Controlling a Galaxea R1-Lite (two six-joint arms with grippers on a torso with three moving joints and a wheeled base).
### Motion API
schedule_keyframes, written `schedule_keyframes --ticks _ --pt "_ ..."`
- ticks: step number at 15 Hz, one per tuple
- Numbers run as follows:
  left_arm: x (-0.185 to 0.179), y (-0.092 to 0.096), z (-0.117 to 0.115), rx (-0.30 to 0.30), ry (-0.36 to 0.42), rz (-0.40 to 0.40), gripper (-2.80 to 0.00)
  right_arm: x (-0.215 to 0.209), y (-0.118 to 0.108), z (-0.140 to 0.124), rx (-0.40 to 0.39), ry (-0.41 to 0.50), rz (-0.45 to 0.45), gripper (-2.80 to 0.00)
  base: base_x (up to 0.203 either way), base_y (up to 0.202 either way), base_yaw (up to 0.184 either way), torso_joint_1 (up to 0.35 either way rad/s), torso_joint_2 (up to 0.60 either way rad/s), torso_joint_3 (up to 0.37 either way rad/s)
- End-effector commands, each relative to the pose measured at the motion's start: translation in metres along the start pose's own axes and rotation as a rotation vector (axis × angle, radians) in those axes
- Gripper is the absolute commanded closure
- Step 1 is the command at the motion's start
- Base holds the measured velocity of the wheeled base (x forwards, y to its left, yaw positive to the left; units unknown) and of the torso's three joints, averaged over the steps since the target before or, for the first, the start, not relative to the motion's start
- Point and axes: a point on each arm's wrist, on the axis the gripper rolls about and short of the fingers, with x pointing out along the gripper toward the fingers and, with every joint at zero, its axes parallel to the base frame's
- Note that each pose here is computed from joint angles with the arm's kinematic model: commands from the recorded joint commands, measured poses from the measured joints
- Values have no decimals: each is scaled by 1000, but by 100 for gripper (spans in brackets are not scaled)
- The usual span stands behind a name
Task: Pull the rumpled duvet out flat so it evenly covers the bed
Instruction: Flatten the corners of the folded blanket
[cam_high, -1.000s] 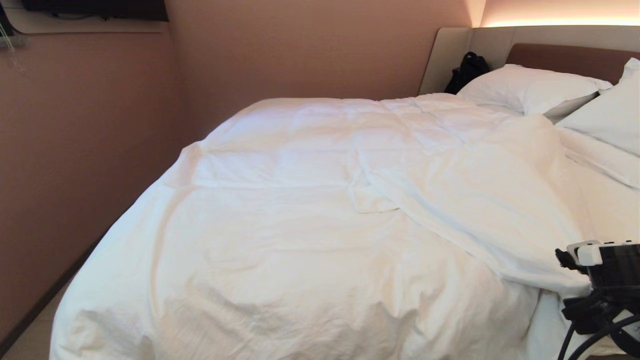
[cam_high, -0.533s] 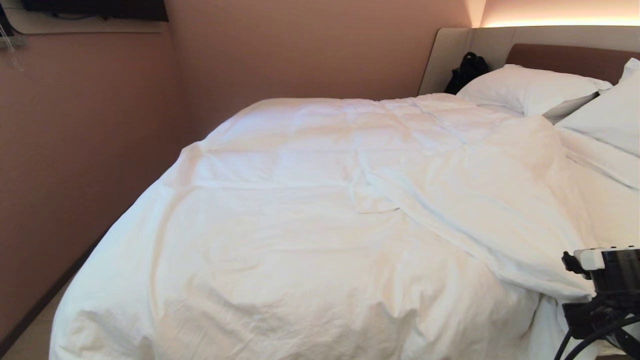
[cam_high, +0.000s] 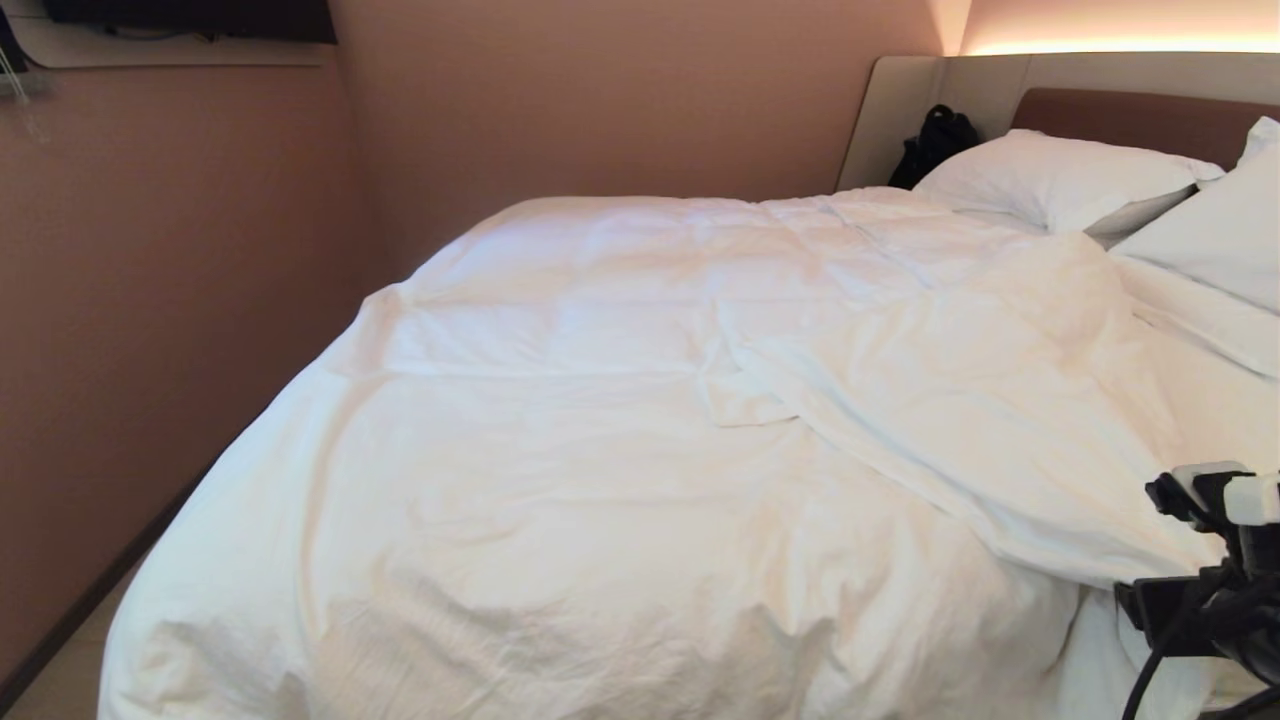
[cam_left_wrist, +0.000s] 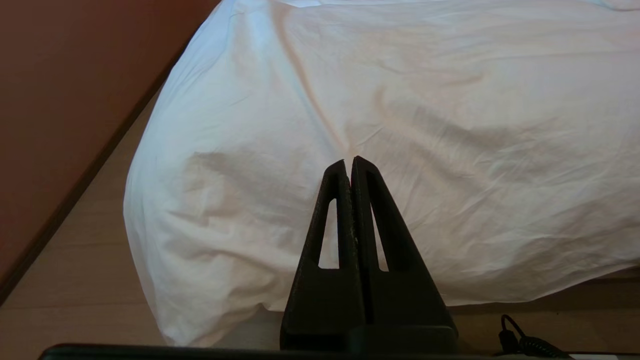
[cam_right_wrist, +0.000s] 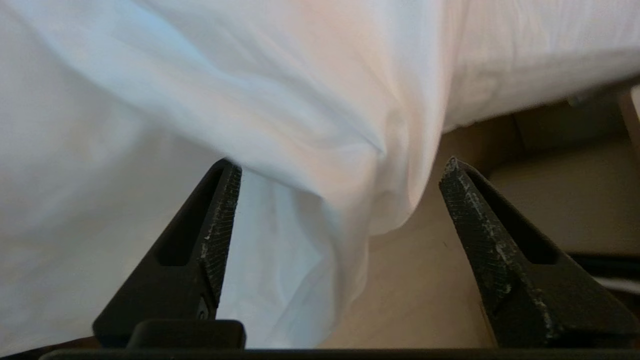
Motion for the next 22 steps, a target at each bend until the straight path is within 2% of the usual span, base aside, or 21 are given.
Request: schedule_keyframes --ticks 1,3,6,9,10,17,22 --pt "0 0 0 0 0 0 0 -22 -5 4 -7 -33 107 -280 0 0 0 0 0 0" --pt "0 0 0 0 0 0 0 -36 -8 9 -11 -42 229 -280 0 0 0 0 0 0" --pt "0 0 0 0 0 0 0 -60 -19 33 48 -66 406 -280 0 0 0 0 0 0" --pt "0 0 0 0 0 0 0 -65 -22 60 102 -79 444 -280 0 0 0 0 0 0" --pt "0 0 0 0 0 0 0 -62 -21 71 109 -86 447 0 0 0 0 0 0 0" --pt "0 0 0 0 0 0 0 -31 -1 110 120 -55 495 0 0 0 0 0 0 0" --pt "0 0 0 0 0 0 0 -1 14 139 131 -43 464 0 0 0 0 0 0 0"
